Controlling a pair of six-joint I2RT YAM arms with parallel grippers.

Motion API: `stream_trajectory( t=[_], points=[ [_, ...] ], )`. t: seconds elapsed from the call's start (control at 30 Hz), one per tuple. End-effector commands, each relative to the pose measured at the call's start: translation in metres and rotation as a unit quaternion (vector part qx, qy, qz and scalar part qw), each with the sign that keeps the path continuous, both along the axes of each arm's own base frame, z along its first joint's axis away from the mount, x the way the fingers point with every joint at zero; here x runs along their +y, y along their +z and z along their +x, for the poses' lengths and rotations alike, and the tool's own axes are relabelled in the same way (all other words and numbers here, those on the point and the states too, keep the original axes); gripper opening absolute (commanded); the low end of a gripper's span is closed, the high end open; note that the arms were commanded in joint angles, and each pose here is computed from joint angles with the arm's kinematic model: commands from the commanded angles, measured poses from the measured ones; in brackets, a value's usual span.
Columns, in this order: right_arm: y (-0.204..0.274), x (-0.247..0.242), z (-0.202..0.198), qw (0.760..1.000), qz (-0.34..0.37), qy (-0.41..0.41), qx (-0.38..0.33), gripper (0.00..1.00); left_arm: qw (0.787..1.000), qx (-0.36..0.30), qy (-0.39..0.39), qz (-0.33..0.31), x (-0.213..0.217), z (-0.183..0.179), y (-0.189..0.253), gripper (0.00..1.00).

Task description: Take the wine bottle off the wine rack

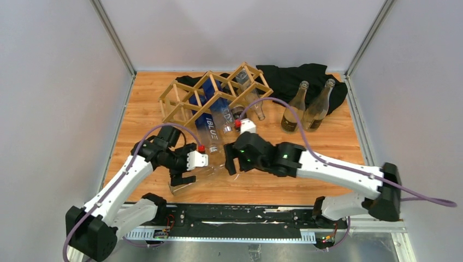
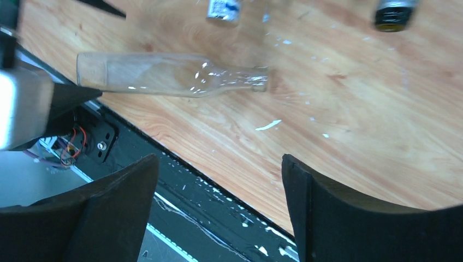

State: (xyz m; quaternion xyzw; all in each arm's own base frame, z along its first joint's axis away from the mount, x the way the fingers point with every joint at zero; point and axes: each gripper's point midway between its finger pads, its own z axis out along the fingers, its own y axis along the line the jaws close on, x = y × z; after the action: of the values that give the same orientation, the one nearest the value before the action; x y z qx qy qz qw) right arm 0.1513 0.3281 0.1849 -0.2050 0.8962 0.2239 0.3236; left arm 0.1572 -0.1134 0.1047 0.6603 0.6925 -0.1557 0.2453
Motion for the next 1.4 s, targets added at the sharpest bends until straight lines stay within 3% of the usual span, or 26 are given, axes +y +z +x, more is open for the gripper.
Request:
stream_trajectory(
  t=[0.0,0.3,0.67,1.0,1.23,1.37],
  points=[
    [0.015,-0.05,0.019,0.997,0.012,-0.074,-0.026,0.89,0.999,0.025,-0.015,0.044,0.007,-0.01,-0.019,1.0],
    [0.037,-0.1,0.036,0.988,0.045,-0.141,-0.033,0.95,0.99,0.081,-0.06,0.098,0.012,-0.027,-0.058,1.0],
    [0.032,-0.099,0.043,0.987,0.043,-0.154,-0.02,0.97,0.987,0.039,-0.061,0.144,0.019,-0.009,-0.09,0.98],
    [0.031,-0.095,0.04,0.986,0.068,-0.155,-0.005,0.97,0.988,0.005,-0.06,0.145,0.017,-0.001,-0.091,0.58],
    [0.044,-0.1,0.039,0.983,0.094,-0.157,-0.007,0.98,0.991,-0.009,-0.056,0.123,0.01,-0.002,-0.073,0.05],
    [0.052,-0.102,0.038,0.982,0.106,-0.153,-0.012,0.98,0.993,-0.005,-0.061,0.096,0.002,-0.006,-0.052,0.0]
  ],
)
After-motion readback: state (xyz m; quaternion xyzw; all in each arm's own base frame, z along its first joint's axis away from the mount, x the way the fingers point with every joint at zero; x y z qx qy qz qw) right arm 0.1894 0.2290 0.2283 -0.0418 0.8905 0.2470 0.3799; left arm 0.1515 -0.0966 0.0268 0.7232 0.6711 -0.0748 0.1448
